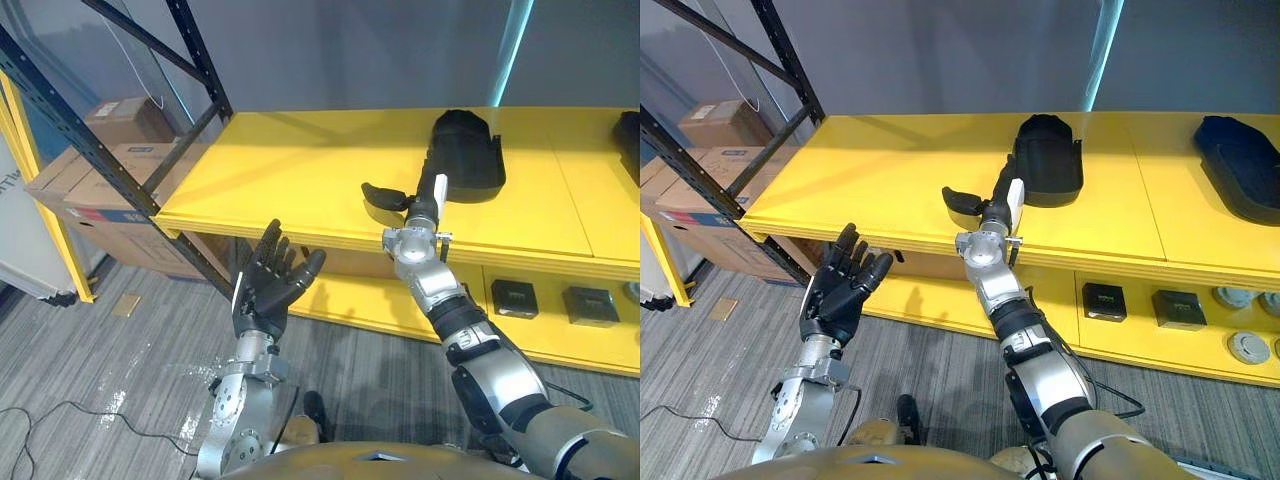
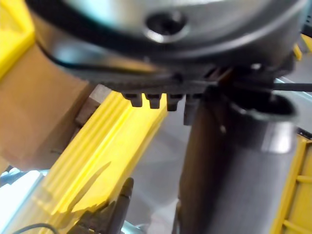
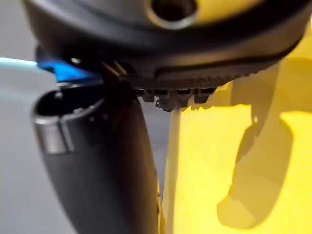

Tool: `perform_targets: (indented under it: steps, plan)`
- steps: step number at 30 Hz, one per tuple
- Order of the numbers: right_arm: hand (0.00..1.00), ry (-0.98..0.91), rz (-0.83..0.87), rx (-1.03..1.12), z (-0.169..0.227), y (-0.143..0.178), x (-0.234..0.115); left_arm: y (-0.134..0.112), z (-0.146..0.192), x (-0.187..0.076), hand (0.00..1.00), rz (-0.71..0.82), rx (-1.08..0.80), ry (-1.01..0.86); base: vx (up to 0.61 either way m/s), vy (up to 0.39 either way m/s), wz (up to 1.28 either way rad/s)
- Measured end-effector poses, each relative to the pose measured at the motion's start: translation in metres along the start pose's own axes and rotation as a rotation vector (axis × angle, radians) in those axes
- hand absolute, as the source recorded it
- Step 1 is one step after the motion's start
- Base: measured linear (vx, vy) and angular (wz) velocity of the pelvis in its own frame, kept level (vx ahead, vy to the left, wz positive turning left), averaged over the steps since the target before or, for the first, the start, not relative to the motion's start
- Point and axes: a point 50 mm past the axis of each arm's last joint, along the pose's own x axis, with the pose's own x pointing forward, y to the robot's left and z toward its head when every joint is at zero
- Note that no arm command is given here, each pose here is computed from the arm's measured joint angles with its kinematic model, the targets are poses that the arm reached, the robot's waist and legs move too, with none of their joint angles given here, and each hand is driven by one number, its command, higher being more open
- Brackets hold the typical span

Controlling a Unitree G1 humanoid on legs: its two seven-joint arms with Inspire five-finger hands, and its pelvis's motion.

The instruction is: Walk over and take three plastic housings, then place them on the shelf

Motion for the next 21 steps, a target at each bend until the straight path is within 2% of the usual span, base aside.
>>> perform_targets:
  steps: [6, 9, 10, 14, 17, 20, 21]
  plan:
    - [1.00, 0.002, 0.050, 0.010, 0.000, 0.001, 0.001, -0.003, 0.002, 0.004, 1.00, -0.008, -0.001, -0.009, 0.00, 0.000, 0.00]
    - [1.00, -0.080, 0.268, 0.042, 0.010, 0.017, -0.005, -0.001, 0.003, 0.004, 1.00, -0.002, 0.002, -0.015, 0.01, -0.007, -0.06]
    - [1.00, -0.123, 0.390, 0.087, 0.018, 0.026, -0.013, 0.000, 0.004, 0.005, 1.00, 0.000, 0.004, -0.021, 0.04, -0.015, -0.11]
    - [1.00, -0.399, 0.755, 0.272, 0.066, 0.036, -0.053, 0.006, 0.018, 0.008, 1.00, -0.021, 0.031, -0.082, 0.05, -0.022, -0.08]
    - [1.00, -0.622, 0.895, 0.440, 0.108, 0.019, -0.080, 0.016, 0.037, 0.012, 1.00, -0.003, 0.063, -0.175, 0.10, -0.042, -0.18]
    - [1.00, -0.765, 0.829, 0.516, 0.127, -0.018, -0.083, 0.015, 0.058, 0.017, 1.00, -0.016, 0.078, -0.268, 0.05, -0.009, -0.34]
    - [1.00, -0.789, 0.752, 0.543, 0.126, -0.037, -0.079, 0.012, 0.066, 0.018, 1.00, -0.033, 0.084, -0.305, 0.04, 0.015, -0.46]
